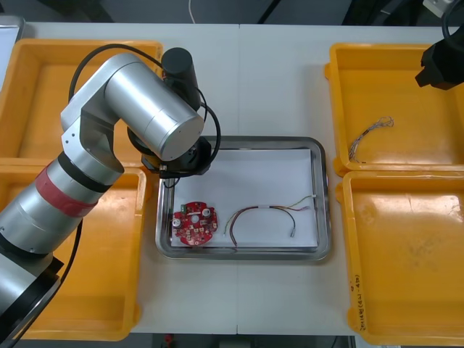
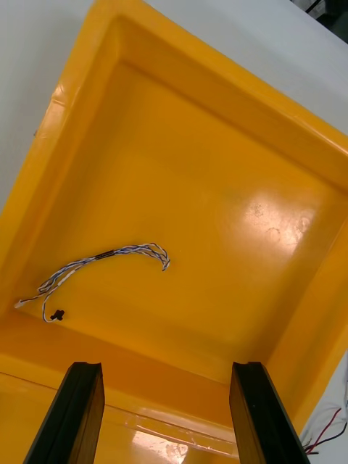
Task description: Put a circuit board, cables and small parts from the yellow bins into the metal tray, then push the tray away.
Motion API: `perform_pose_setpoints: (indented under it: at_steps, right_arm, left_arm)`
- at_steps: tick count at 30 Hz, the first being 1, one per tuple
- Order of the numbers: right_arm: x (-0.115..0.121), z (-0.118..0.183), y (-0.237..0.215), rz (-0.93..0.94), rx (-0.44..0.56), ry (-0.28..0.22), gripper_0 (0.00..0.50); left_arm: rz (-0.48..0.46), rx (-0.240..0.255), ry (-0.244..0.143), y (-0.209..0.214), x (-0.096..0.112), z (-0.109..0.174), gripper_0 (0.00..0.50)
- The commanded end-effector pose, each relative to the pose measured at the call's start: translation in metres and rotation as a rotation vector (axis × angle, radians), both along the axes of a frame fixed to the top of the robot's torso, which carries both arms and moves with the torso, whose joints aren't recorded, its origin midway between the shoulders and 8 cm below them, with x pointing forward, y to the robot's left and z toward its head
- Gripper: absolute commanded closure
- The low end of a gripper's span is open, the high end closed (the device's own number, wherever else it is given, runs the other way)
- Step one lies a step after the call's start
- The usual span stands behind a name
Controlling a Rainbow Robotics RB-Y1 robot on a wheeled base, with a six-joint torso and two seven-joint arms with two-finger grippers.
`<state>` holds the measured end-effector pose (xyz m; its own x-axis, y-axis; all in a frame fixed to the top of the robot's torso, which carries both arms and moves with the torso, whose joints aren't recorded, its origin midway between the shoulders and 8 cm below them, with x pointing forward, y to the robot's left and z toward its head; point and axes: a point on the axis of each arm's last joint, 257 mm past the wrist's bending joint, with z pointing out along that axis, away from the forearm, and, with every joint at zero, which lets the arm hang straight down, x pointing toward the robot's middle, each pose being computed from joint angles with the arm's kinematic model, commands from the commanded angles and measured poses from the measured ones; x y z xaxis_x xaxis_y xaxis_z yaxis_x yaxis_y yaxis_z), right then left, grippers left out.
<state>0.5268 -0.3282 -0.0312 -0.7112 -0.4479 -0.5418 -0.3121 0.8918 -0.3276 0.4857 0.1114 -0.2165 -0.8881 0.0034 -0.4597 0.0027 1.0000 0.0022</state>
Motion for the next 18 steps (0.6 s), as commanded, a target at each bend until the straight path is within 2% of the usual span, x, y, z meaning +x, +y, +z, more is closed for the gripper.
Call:
perform_pose_setpoints:
  at_steps: [1, 7, 18]
  right_arm:
    - [-0.001, 0.013, -0.028, -0.111, 0.079, -0.026, 0.0]
    - [0.001, 0.011, -0.038, -0.196, 0.131, -0.032, 0.0]
    - [0.008, 0.003, -0.028, -0.428, 0.358, -0.01, 0.0]
  left_arm:
    - [0.034, -0.031, -0.012, -0.015, -0.001, -0.008, 0.496]
    - [0.035, -0.03, -0.011, -0.016, 0.001, -0.014, 0.497]
    - [0.04, -0.014, -0.013, -0.015, 0.005, -0.028, 0.496]
